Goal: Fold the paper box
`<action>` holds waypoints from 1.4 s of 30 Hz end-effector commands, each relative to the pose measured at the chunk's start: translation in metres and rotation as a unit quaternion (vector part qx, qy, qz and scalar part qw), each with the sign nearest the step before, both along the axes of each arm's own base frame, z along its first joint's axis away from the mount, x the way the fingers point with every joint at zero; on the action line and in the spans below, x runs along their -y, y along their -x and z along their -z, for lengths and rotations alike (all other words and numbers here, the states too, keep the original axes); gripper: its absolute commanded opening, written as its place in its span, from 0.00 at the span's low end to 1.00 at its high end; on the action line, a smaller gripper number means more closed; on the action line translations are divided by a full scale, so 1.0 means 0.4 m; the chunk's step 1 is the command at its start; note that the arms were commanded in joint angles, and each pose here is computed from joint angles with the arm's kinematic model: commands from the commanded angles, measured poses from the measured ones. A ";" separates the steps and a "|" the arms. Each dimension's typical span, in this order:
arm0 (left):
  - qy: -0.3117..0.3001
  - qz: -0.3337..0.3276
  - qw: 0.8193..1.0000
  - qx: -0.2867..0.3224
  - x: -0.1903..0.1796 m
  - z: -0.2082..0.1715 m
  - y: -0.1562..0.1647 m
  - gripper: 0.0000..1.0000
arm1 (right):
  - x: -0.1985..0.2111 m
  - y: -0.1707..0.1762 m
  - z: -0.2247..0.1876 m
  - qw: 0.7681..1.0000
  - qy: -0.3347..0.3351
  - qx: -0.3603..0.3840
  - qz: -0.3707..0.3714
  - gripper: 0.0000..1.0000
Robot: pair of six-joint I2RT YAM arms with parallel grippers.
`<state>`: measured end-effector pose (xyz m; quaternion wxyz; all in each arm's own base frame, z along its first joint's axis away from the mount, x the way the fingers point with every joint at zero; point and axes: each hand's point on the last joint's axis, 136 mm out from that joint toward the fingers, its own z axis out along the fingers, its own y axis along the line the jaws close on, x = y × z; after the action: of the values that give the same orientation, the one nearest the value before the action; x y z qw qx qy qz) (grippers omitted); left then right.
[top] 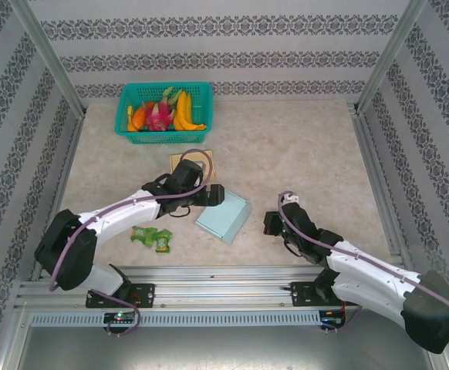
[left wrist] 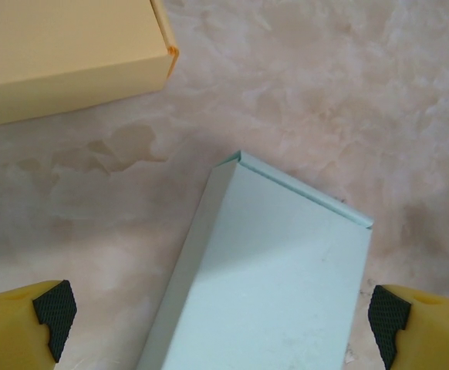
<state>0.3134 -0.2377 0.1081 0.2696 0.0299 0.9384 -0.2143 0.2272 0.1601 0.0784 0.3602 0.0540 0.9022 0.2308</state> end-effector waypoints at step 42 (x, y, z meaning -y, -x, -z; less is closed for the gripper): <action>0.032 0.088 0.990 -0.101 0.121 0.137 -0.051 0.93 | -0.118 -0.129 0.109 0.975 -0.110 -0.188 -0.034 0.00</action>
<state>0.3261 -0.2826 0.0521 0.1504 0.0898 0.9507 -0.2560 0.2671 0.2016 0.0272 0.1589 0.1021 0.9323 0.3084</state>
